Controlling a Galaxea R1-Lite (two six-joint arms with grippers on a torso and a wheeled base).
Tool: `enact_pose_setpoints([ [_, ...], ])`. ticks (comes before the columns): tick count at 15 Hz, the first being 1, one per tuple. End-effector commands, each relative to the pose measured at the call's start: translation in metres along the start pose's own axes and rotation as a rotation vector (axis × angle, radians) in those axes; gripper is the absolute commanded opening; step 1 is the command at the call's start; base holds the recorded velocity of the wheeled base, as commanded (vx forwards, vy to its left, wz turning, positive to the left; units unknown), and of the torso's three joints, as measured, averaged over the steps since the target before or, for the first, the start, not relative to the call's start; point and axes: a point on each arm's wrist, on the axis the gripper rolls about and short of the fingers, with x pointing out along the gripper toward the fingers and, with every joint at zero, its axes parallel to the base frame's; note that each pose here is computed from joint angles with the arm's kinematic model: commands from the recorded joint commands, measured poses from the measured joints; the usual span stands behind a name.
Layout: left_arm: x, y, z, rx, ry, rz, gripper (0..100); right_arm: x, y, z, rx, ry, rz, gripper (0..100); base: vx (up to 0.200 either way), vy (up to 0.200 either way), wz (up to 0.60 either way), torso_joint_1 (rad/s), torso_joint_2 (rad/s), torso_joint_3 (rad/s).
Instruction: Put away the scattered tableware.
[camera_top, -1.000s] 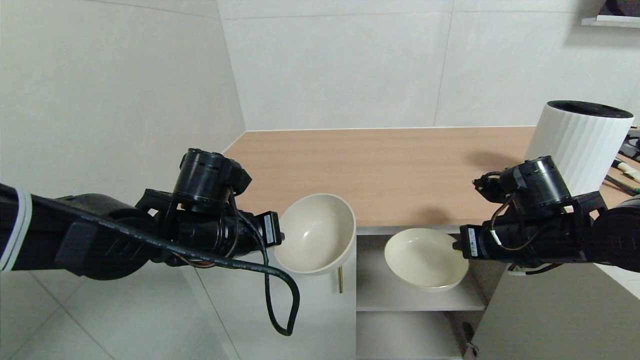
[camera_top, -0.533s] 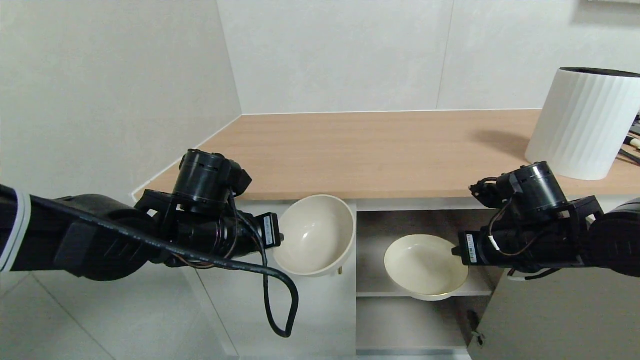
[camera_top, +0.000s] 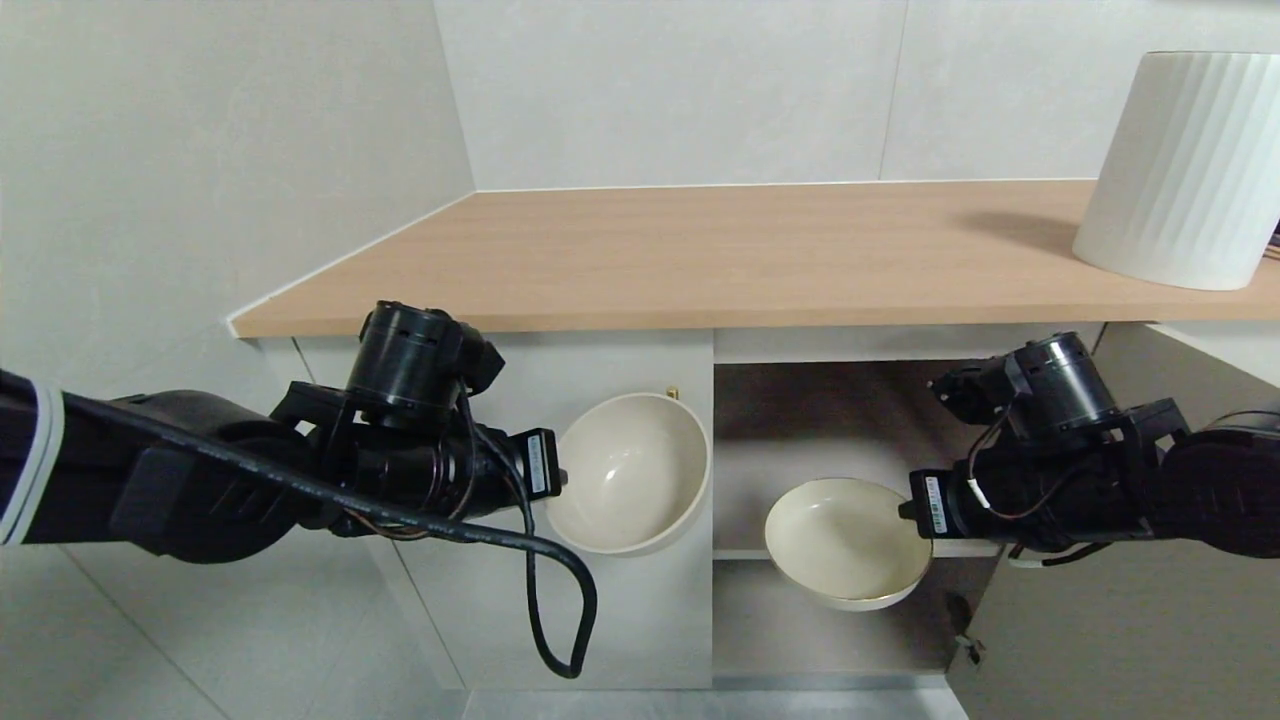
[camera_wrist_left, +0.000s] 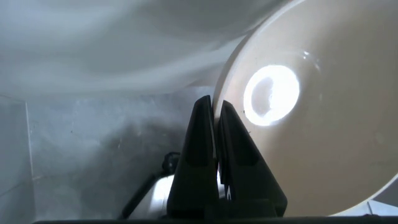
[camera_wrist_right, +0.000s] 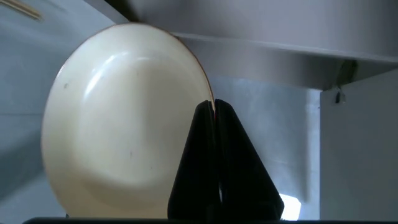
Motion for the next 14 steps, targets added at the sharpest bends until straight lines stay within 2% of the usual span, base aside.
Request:
enact_pose_setpoints([
  [1, 0.000, 0.000, 0.000, -0.001, -0.002, -0.001, 0, 0.003, 0.001, -0.001, -0.002, 0.008, -0.001, 0, 0.000, 0.000, 0.00, -0.036, 0.16, 0.124],
  [5, 0.000, 0.000, 0.000, -0.001, -0.002, -0.002, 0, 0.008, 0.001, -0.003, -0.005, 0.022, -0.002, 0, 0.000, 0.000, 0.00, -0.008, 0.04, 0.024],
  [9, -0.001, 0.000, 0.000, -0.001, -0.004, -0.002, 0, 0.031, 0.006, -0.013, -0.024, 0.092, -0.014, 0, 0.000, 0.000, 0.00, 0.000, 0.00, 0.000],
  [12, -0.001, 0.000, 0.000, -0.001, -0.004, -0.002, 0, 0.068, 0.006, -0.025, -0.026, 0.160, -0.037, 0, 0.000, 0.000, 0.00, 0.000, 0.00, 0.000],
  [14, -0.001, 0.000, 0.001, -0.001, -0.004, -0.004, 0, 0.091, 0.003, -0.027, -0.005, 0.141, -0.042, 0, 0.000, 0.000, 0.00, 0.000, 0.00, 0.000],
])
